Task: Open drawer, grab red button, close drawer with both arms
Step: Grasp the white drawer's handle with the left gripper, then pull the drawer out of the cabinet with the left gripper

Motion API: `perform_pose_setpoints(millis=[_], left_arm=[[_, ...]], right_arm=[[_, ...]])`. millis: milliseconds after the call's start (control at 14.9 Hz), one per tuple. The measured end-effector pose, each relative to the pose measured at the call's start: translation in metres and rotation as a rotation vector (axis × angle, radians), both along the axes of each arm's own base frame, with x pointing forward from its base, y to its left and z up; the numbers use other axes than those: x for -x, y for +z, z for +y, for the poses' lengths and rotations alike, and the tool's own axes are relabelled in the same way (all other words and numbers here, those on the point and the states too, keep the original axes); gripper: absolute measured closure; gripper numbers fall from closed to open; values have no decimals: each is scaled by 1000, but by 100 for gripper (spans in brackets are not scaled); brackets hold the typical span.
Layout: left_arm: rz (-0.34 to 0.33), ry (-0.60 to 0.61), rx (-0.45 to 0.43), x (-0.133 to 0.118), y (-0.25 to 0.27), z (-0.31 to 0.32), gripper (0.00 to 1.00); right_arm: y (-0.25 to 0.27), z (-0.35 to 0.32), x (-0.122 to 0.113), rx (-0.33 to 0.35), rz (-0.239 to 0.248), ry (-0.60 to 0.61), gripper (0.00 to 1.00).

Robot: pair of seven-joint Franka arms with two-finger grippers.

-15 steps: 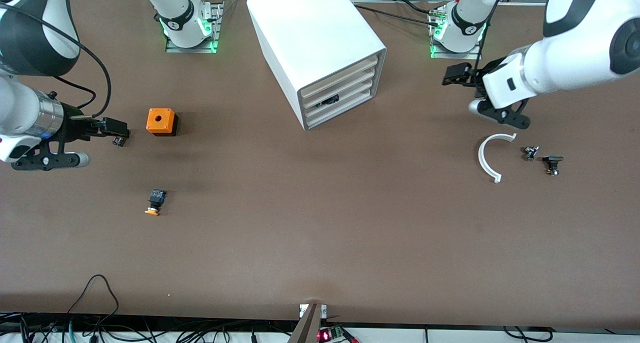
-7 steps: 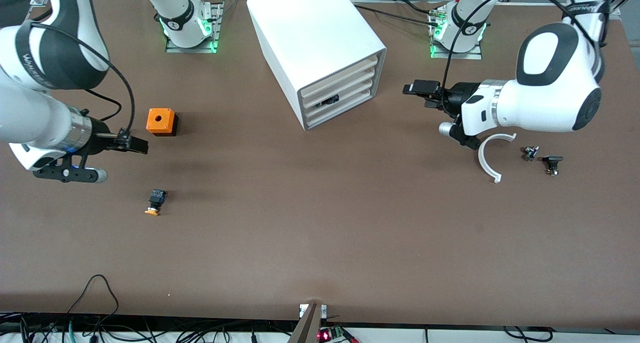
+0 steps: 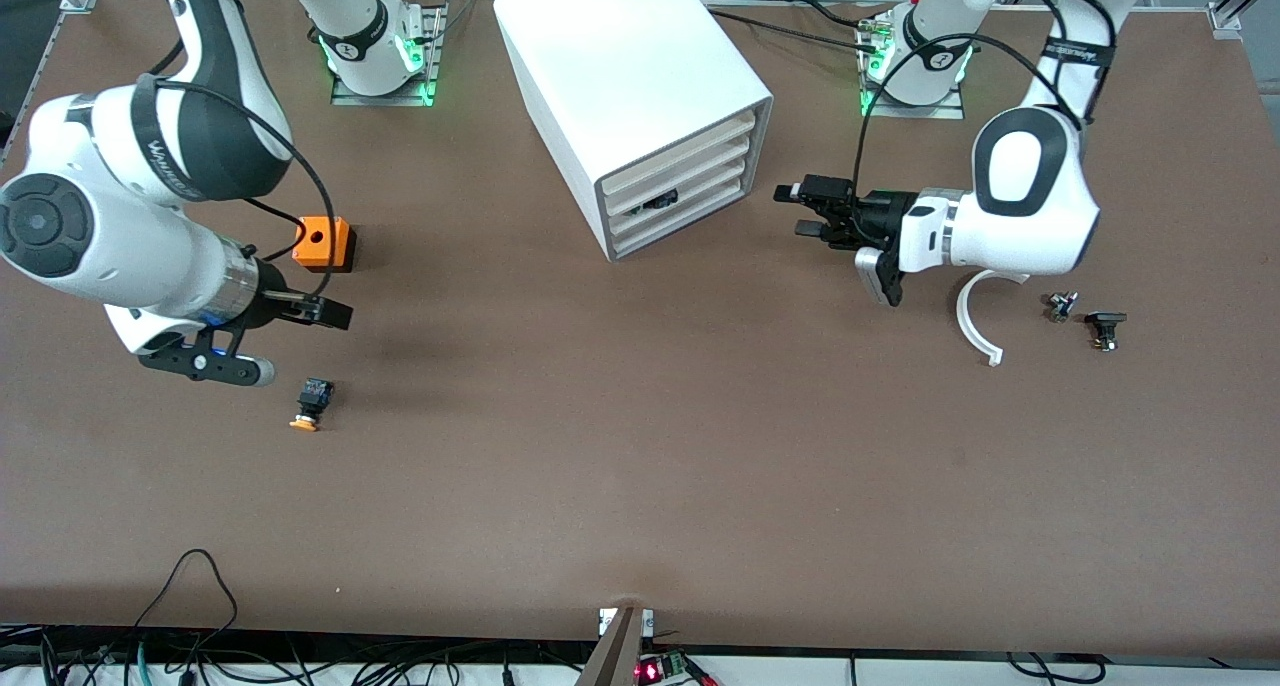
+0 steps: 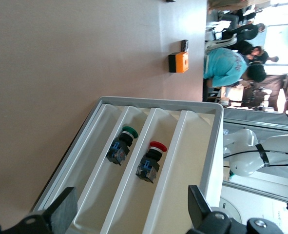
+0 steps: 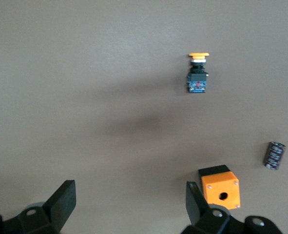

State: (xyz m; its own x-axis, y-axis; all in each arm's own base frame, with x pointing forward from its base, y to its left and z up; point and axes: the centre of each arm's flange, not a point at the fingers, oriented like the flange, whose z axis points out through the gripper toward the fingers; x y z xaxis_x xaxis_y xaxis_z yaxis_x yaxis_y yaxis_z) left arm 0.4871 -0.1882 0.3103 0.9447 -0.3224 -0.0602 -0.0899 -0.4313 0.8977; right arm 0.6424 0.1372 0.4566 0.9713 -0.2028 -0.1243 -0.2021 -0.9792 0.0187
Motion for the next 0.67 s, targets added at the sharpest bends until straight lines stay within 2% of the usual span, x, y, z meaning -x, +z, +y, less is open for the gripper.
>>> perform_pose_setpoints(millis=[201,268,536,669], left_arm=[[3,2,34,30,-27,-27,1],[7,-8,44,39,-34,-36,4],[-14,11,132,64,-76,-45,7],[-9,28,169,76,-100,-47,24]], right_arm=[[-6,20,-1,-62,-4,-60,0],[-8,23,-2,-71,-2,-82,0],[-27,52,-5,-66,4,-179,0],[-32,72,-6,-68,-15,-206,0]])
